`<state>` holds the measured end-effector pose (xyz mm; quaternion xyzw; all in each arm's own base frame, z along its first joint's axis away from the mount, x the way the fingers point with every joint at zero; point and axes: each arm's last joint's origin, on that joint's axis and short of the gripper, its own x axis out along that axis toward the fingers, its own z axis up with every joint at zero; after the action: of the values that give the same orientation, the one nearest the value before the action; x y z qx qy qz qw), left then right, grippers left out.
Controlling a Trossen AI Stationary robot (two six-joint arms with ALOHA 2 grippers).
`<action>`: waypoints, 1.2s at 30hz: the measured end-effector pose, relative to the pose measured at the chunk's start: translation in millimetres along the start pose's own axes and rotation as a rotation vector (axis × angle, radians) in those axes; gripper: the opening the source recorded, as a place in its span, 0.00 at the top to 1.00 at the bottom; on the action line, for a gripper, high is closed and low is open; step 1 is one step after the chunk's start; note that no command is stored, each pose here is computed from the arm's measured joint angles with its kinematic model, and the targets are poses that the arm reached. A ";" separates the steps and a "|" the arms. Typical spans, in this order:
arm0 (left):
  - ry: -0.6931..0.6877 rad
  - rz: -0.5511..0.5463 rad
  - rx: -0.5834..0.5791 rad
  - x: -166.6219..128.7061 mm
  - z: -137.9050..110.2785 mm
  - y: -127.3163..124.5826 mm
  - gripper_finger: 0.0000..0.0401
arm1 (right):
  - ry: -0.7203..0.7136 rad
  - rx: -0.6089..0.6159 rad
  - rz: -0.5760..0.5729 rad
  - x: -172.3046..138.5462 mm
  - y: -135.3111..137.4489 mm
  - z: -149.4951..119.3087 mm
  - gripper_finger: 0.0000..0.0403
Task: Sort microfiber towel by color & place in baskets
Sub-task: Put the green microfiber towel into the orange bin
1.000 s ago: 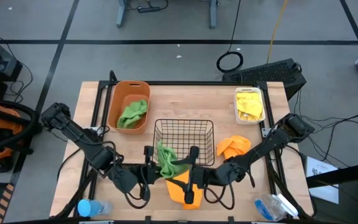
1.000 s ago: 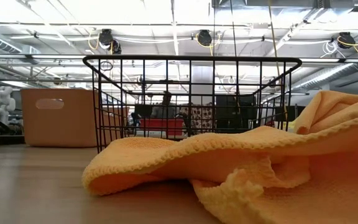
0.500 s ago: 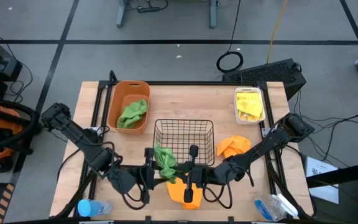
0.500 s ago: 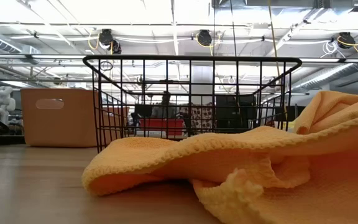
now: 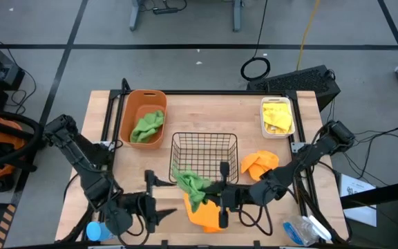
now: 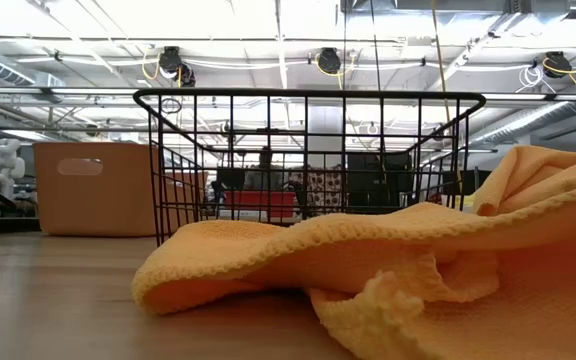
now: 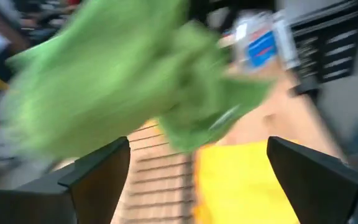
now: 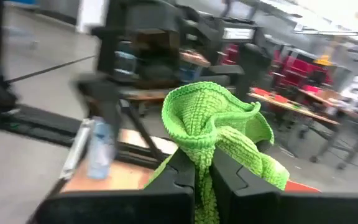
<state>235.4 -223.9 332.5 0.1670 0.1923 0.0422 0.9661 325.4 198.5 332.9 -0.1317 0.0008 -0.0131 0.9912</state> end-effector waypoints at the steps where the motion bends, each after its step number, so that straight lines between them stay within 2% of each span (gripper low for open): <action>1: 0.009 0.039 0.017 -1.9 -2.4 -0.1 0.05 | -0.002 0.000 0.030 -2.2 1.5 1.2 1.00; 4: 0.020 0.114 0.010 -3.6 -6.0 1.5 0.05 | -0.040 0.021 0.106 -5.3 4.0 5.9 1.00; 7: 0.014 0.109 -0.040 2.5 -3.8 3.8 0.05 | -0.090 0.016 0.195 -5.8 5.9 9.0 1.00; 9: -0.004 0.066 -0.080 9.4 -0.6 0.8 0.05 | -0.109 0.022 0.218 -5.6 5.7 10.2 1.00; 12: -0.033 -0.051 -0.077 19.1 2.4 -12.1 0.04 | -0.126 0.028 0.203 -4.1 2.8 11.7 1.00; 16: -0.053 -0.066 -0.060 30.0 -0.5 -27.6 0.01 | -0.154 0.016 0.190 -4.2 1.7 14.4 1.00; 19: -0.075 -0.021 -0.079 40.7 -3.2 -38.3 0.01 | -0.171 0.016 0.187 -4.6 1.5 16.1 1.00; 22: -0.151 0.097 -0.136 49.8 1.3 -45.2 0.01 | -0.183 0.001 0.167 -4.3 0.0 17.4 1.00; 27: -0.257 0.120 -0.154 53.6 12.3 -50.1 0.01 | -0.165 -0.009 0.100 -3.9 -3.9 17.7 1.00; 34: -0.275 0.194 -0.152 71.4 18.7 -28.7 0.01 | -0.165 -0.008 0.089 -2.1 -7.8 17.6 1.00; 36: -0.279 0.173 -0.156 79.6 19.3 -21.2 0.01 | -0.164 0.002 0.085 -1.3 -9.1 17.3 1.00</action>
<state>316.6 -238.1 313.7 0.1118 0.0374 0.1161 0.9862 324.0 194.3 352.0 -0.1313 -0.0748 0.0399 0.9877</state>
